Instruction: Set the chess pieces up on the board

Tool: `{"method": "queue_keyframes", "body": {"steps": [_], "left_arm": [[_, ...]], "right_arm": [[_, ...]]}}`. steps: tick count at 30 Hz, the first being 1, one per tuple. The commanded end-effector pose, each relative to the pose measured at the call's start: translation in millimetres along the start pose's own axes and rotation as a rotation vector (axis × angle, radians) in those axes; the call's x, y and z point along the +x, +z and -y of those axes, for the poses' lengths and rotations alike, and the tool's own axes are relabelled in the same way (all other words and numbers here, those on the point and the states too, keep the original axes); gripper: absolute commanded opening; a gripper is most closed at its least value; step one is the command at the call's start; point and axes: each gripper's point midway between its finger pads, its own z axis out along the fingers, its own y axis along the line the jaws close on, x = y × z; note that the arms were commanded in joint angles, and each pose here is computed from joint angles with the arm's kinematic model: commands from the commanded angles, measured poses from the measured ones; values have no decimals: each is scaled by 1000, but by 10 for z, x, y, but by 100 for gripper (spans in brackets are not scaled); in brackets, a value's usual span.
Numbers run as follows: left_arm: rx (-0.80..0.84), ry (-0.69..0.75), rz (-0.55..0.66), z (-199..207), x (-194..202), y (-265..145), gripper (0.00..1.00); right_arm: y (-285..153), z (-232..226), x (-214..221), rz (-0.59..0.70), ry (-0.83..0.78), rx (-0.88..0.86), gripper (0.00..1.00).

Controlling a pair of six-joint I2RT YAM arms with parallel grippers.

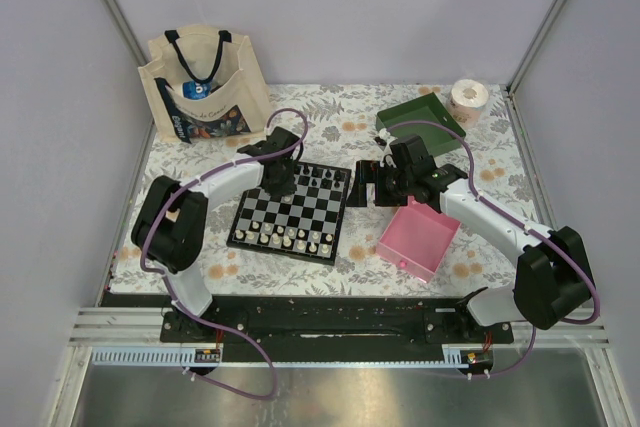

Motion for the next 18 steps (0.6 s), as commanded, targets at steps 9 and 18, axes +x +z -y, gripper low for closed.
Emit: {"method": "queue_keyframes", "body": {"steps": [9,18], "left_arm": [[-41,-37,147,-146,-232,-427,0],[-159,-108,114,-603,90,-539,0]], "right_arm": [[-107,-114,-167,57,-38,-23,99],[-95,-118,-172,53,-40,-24,99]]}}
